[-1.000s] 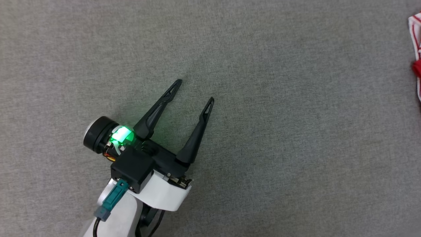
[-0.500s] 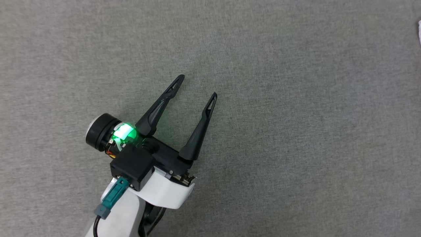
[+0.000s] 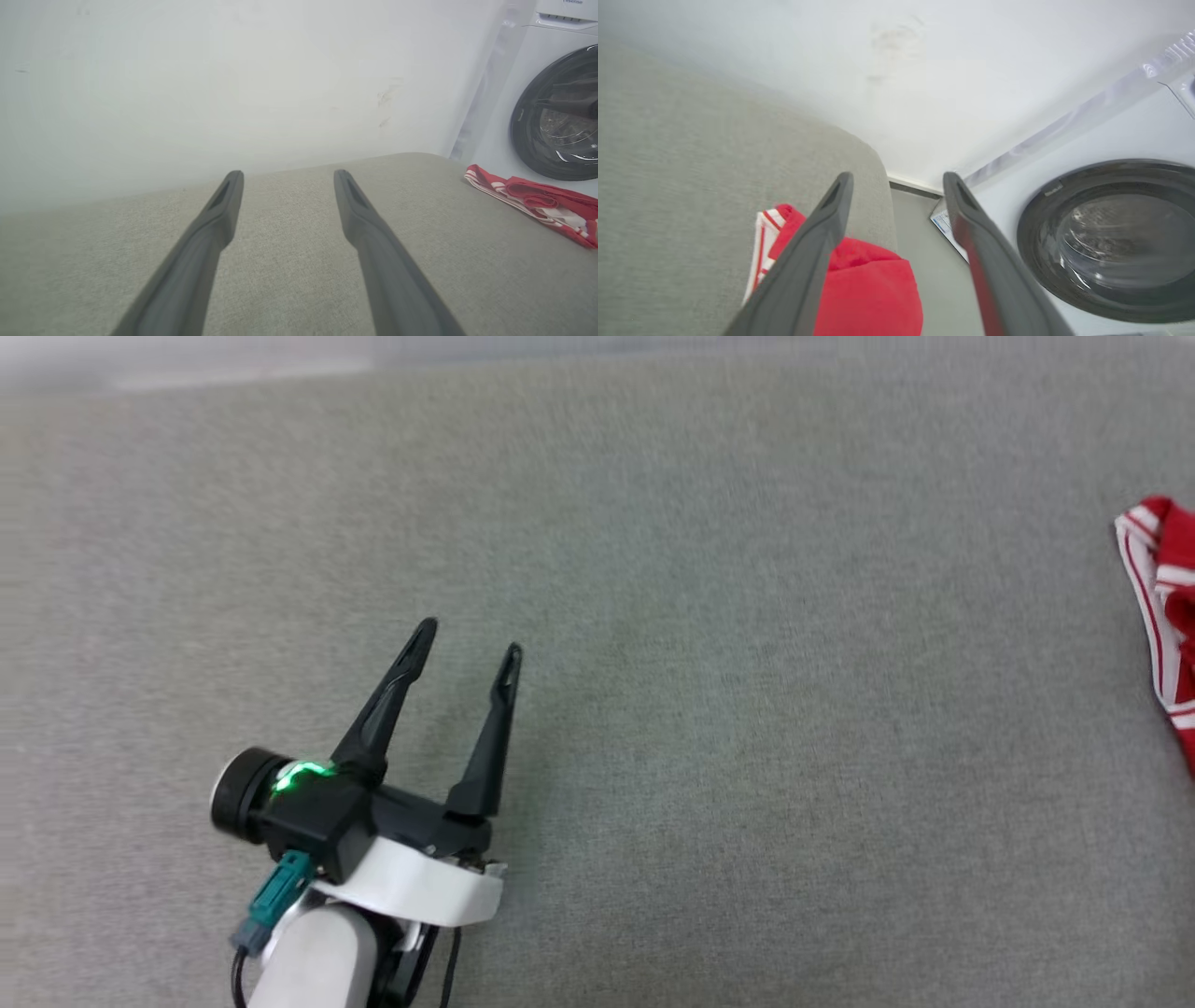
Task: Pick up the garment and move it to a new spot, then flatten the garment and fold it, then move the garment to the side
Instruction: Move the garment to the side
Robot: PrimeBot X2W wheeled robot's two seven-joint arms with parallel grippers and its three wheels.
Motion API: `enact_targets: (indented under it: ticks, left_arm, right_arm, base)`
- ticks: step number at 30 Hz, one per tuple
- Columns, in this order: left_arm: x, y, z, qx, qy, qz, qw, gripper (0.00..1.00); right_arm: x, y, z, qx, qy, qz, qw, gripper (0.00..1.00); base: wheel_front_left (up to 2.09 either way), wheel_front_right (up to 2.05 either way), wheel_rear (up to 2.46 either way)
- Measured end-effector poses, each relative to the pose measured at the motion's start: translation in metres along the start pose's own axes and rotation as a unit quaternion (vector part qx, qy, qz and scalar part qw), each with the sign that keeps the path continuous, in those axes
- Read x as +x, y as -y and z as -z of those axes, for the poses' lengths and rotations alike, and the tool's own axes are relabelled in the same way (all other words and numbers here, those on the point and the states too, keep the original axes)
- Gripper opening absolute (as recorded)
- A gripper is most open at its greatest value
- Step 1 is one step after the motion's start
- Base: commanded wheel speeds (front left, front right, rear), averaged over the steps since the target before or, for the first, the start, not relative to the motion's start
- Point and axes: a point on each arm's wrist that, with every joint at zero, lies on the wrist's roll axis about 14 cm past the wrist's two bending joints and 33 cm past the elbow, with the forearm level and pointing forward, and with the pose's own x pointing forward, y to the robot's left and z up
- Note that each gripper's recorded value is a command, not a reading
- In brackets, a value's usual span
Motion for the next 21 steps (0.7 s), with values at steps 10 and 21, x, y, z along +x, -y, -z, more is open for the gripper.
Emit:
enact_targets:
  ticks: [10,21]
  left_arm:
    - [-0.053,-0.035,-0.038,0.029,0.017,-0.09,0.995,1.0]
    - [-0.086,-0.035,-0.042,0.014,0.013,-0.12,0.993,1.0]
  right_arm:
    - [-0.068,-0.054,-0.086,0.142,0.181,-0.044,0.972,1.0]
    - [-0.147,-0.124,-0.087,0.282,0.232,-0.092,0.927,1.0]
  base:
    - [0.0,0.0,0.0]
    - [0.0,0.0,0.0]
